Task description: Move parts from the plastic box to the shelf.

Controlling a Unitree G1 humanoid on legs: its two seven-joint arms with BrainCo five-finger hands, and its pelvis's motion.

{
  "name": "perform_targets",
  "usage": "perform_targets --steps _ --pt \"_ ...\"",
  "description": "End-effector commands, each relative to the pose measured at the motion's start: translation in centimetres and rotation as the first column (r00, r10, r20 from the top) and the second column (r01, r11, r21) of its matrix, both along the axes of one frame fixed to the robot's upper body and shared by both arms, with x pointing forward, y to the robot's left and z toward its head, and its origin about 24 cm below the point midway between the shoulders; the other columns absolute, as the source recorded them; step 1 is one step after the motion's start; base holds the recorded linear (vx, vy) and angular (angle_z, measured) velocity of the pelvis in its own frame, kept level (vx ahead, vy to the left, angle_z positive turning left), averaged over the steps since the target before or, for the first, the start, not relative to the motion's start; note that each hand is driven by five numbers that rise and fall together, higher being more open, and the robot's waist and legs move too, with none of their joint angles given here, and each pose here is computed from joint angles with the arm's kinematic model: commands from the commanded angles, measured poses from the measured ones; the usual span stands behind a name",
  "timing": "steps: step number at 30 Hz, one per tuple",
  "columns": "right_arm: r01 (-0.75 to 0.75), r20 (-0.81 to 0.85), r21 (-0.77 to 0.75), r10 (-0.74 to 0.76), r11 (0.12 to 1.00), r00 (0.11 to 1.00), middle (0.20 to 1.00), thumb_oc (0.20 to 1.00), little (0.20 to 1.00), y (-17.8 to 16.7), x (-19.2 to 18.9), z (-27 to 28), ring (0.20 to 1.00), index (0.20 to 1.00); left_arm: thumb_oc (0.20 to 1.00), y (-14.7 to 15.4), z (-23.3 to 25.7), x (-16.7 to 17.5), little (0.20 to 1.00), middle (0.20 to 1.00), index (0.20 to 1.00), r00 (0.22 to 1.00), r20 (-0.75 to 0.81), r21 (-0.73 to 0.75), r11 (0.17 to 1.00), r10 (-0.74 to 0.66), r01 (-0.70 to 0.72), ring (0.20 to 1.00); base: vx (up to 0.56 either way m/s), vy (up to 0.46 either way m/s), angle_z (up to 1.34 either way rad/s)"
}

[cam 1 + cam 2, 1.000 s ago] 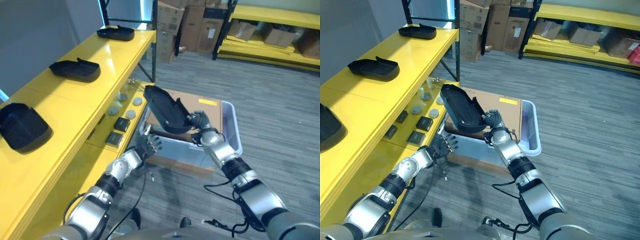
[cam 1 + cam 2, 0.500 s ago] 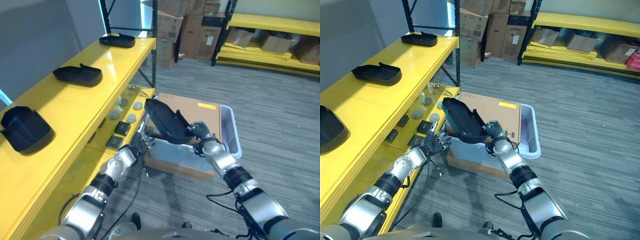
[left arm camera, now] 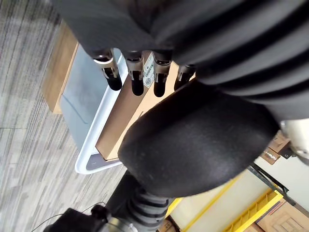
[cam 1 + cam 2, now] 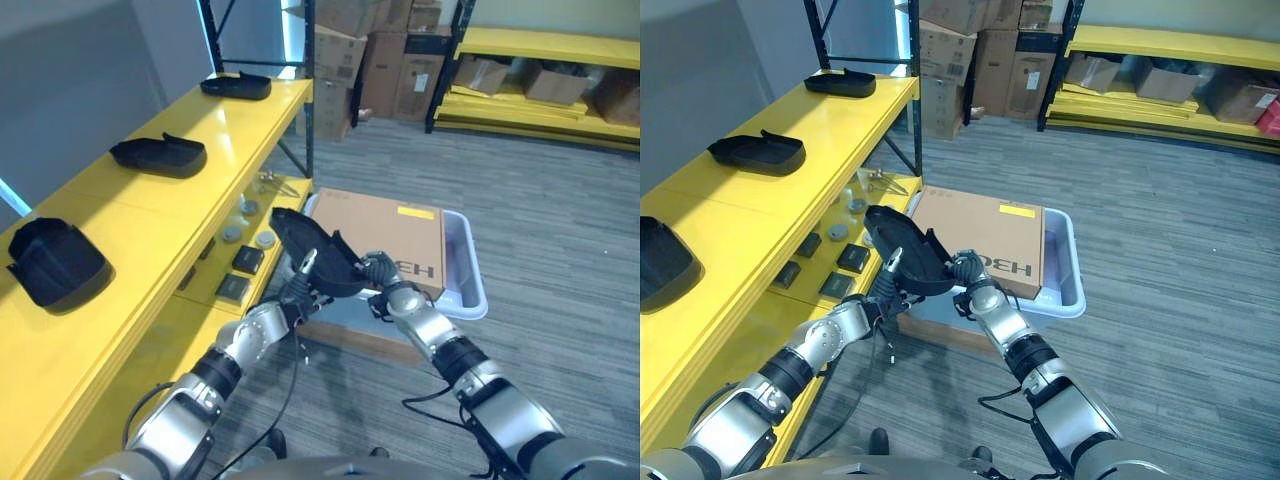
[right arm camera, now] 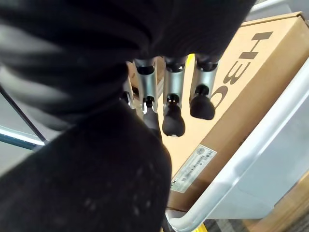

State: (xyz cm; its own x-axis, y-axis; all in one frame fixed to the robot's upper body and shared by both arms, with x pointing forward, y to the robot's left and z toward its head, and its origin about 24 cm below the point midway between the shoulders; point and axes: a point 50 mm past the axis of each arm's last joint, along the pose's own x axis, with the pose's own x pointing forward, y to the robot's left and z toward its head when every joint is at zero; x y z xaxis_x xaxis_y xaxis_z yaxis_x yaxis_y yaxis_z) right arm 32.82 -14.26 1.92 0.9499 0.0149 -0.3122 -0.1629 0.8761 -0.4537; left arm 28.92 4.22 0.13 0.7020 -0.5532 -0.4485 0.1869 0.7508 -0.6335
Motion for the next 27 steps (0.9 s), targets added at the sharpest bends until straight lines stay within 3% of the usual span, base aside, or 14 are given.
perform_targets --steps 1,6,7,8,9,19,27 --pt "-0.170 0.096 0.025 0.167 0.985 0.981 0.200 0.200 0.200 4.0 0.8 2.2 0.200 0.200 1.000 -3.0 1.9 0.4 1.000 1.000 1.000 0.992 0.093 -0.016 0.996 -0.086 0.087 1.000 0.00 0.000 0.00" --pt "-0.213 0.080 0.027 0.210 0.977 0.974 0.200 0.200 0.200 5.4 0.4 1.9 0.200 0.200 1.000 -3.2 2.0 0.4 1.000 1.000 1.000 0.980 0.161 0.038 0.993 -0.113 0.108 1.000 0.00 0.000 0.00" --pt "-0.214 0.077 0.029 0.211 0.976 0.974 0.200 0.200 0.200 5.5 0.3 1.8 0.200 0.200 0.821 -3.1 2.0 0.5 0.821 0.821 0.821 0.977 0.175 0.062 0.992 -0.118 0.109 0.821 0.00 0.000 0.00" --pt "-0.215 0.075 0.030 0.212 0.976 0.974 0.200 0.200 0.200 5.5 0.3 1.8 0.200 0.200 0.401 -3.0 2.1 0.6 0.401 0.401 0.401 0.972 0.198 0.090 0.989 -0.129 0.113 0.401 0.00 0.000 0.00" --pt "-0.218 0.072 0.031 0.215 0.975 0.974 0.200 0.200 0.200 5.7 0.3 1.8 0.200 0.200 0.200 -2.8 2.2 0.7 0.200 0.200 0.200 0.964 0.233 0.119 0.987 -0.131 0.106 0.200 0.00 0.000 0.00" --pt "-0.169 0.071 0.057 0.165 0.984 0.984 0.200 0.200 0.200 5.1 0.3 1.7 0.200 0.200 0.200 -1.6 3.7 1.4 0.200 0.200 0.200 0.926 0.347 0.179 0.979 -0.151 0.092 0.200 0.00 0.000 0.00" --pt "-0.160 0.083 0.058 0.155 0.985 0.984 0.200 0.200 0.200 5.1 0.4 1.9 0.200 0.200 0.200 -2.1 2.9 0.6 0.200 0.200 0.200 0.933 0.298 0.144 0.976 -0.200 0.163 0.200 0.00 0.000 0.00"
